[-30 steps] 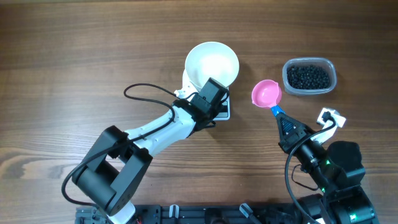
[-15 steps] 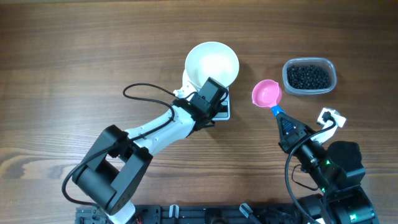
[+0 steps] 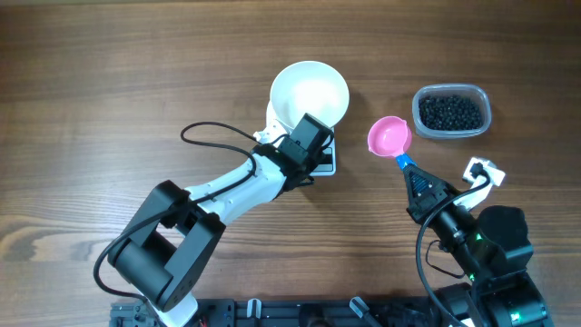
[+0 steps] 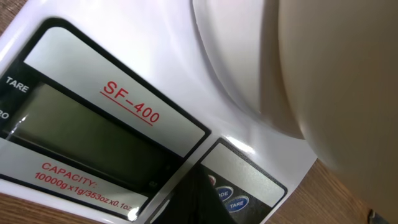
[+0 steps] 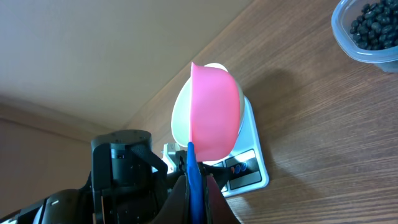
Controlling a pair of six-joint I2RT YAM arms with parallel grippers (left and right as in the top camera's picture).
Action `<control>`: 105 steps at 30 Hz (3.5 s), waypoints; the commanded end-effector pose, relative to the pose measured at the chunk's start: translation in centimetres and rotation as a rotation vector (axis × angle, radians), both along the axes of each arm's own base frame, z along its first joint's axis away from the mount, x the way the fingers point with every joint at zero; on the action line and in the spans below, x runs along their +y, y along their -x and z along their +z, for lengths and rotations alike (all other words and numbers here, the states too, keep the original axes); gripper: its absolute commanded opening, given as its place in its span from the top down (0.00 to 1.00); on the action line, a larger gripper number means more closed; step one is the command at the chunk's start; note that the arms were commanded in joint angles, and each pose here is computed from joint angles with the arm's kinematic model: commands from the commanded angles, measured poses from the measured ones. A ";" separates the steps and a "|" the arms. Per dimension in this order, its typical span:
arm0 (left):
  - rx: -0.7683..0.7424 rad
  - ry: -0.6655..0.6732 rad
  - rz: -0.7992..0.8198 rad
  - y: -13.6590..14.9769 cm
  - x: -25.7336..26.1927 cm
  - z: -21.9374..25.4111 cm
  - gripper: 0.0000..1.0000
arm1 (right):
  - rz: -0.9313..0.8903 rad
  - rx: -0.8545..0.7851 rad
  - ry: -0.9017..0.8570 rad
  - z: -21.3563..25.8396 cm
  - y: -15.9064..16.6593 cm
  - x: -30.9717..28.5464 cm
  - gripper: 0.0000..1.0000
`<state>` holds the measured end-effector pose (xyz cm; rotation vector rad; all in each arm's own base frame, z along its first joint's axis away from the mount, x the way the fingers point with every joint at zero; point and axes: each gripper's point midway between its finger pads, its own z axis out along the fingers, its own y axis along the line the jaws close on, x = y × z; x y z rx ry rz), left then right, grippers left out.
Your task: Scoop item into bowl and weigh 150g on scale
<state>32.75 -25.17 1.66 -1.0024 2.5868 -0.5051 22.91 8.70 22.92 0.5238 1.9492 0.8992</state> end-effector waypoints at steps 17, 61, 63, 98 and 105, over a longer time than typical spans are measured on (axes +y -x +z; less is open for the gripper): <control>-0.462 -0.012 -0.267 -2.3 1.2 16.1 0.96 | -0.023 -0.027 -0.011 0.8 -0.1 -0.4 0.95; -0.379 -0.274 -0.191 -7.0 7.3 9.3 0.96 | 0.023 -0.009 -0.016 0.5 0.3 0.3 0.95; -0.385 -0.273 -0.184 -7.2 7.3 9.4 0.96 | 0.023 -0.009 -0.016 0.5 0.3 0.3 0.95; -0.517 -0.298 -0.556 -10.4 4.5 13.3 0.96 | 0.022 0.045 -0.001 -0.8 0.8 0.2 0.95; -0.461 -0.307 -0.568 -10.9 4.2 10.1 0.96 | 0.023 0.045 -0.001 -0.8 0.8 0.2 0.95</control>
